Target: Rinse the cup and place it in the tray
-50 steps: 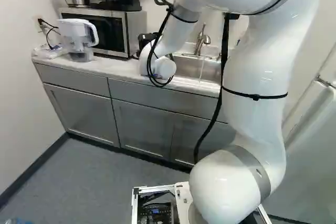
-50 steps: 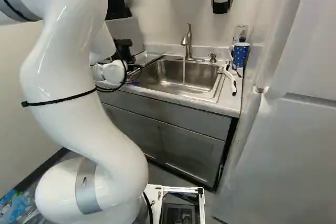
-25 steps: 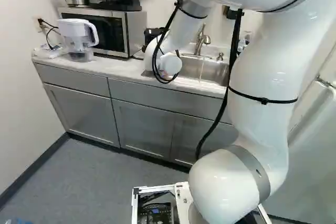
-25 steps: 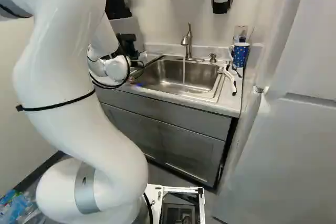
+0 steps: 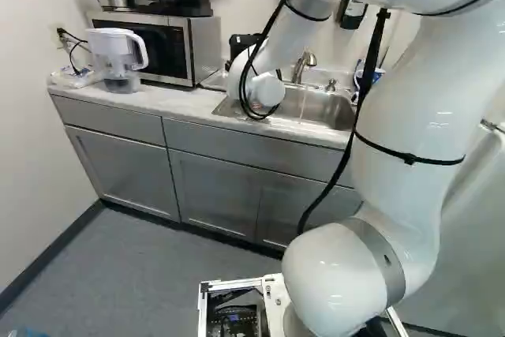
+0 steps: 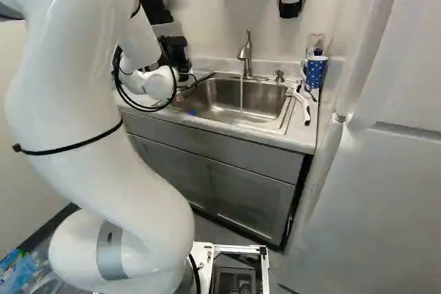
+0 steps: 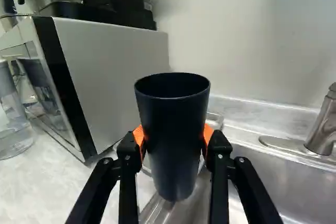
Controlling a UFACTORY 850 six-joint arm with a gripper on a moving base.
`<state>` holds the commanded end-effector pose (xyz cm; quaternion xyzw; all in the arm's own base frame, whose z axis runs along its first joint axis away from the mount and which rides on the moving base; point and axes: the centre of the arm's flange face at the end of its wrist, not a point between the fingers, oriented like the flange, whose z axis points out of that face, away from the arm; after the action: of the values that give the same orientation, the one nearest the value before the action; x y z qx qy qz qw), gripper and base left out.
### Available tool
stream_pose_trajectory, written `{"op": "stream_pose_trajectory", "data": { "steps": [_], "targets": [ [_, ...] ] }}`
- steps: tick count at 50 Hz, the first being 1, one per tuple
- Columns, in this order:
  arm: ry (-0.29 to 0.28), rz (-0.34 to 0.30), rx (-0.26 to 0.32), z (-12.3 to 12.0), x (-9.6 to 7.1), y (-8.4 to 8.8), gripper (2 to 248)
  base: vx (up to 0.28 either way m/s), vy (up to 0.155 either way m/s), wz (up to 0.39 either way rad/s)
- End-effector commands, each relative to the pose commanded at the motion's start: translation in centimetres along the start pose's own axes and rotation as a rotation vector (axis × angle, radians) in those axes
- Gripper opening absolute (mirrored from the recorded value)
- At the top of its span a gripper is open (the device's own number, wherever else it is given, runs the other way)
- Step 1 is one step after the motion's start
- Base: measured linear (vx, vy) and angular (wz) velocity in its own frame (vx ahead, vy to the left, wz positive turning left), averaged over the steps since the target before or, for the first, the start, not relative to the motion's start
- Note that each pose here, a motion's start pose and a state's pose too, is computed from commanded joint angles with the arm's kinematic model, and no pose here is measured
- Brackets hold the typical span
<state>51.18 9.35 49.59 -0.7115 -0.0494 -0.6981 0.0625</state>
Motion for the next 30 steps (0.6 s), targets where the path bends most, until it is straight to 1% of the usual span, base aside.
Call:
{"op": "stream_pose_trajectory", "data": {
  "steps": [25,30],
  "targets": [
    [-0.026,0.008,-0.077,-2.2,-0.1,3.6,123,0.000,0.000,0.000],
    [-0.032,0.011,-0.094,-2.7,-0.4,4.3,123,0.000,0.000,0.000]
  ]
}}
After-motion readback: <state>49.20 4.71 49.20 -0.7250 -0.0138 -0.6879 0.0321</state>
